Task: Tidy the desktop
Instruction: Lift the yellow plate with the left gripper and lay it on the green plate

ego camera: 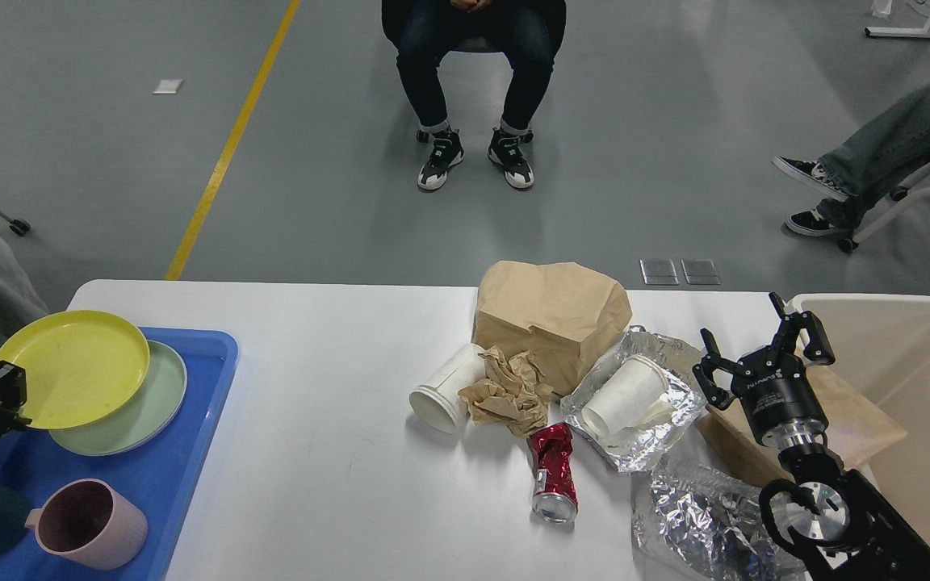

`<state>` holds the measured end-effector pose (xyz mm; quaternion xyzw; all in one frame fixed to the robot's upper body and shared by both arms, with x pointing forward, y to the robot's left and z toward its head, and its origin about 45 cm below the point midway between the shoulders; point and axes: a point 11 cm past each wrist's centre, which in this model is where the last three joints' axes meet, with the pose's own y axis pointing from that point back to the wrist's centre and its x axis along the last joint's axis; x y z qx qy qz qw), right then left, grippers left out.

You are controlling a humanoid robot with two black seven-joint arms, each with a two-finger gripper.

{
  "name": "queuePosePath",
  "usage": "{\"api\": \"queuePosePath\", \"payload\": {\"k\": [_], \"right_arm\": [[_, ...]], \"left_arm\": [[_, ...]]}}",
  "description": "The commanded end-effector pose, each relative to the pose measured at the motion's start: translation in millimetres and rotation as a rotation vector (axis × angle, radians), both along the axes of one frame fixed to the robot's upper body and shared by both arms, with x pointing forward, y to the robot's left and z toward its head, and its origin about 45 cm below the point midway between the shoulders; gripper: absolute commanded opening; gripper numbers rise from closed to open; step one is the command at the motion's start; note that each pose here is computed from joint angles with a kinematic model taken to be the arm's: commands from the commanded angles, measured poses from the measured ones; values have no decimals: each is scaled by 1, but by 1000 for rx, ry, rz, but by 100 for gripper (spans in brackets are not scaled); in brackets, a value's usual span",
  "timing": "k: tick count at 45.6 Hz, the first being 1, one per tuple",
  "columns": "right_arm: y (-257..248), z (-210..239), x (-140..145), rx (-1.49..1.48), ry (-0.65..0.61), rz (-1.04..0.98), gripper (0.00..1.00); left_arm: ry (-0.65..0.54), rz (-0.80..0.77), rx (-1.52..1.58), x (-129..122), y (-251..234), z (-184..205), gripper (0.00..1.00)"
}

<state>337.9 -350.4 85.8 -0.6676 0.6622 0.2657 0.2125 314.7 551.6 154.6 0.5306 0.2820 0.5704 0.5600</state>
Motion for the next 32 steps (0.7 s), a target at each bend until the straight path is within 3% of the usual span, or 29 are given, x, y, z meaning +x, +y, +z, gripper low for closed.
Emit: {"api": "queuePosePath", "payload": {"k": [1,16,20,32], "right_arm": [[0,0,0,0,0,0,100],[0,0,0,0,1,-1,100],[0,0,0,0,1,-1,100],[0,0,1,0,-1,0,100]], "left_arm": [[5,-19,-6,6,-15,-11,0],[15,-17,-12,3,-26,-28,0],[9,-15,-23,5,-29,-28,4],[21,-18,-32,2,-32,-31,57]]}}
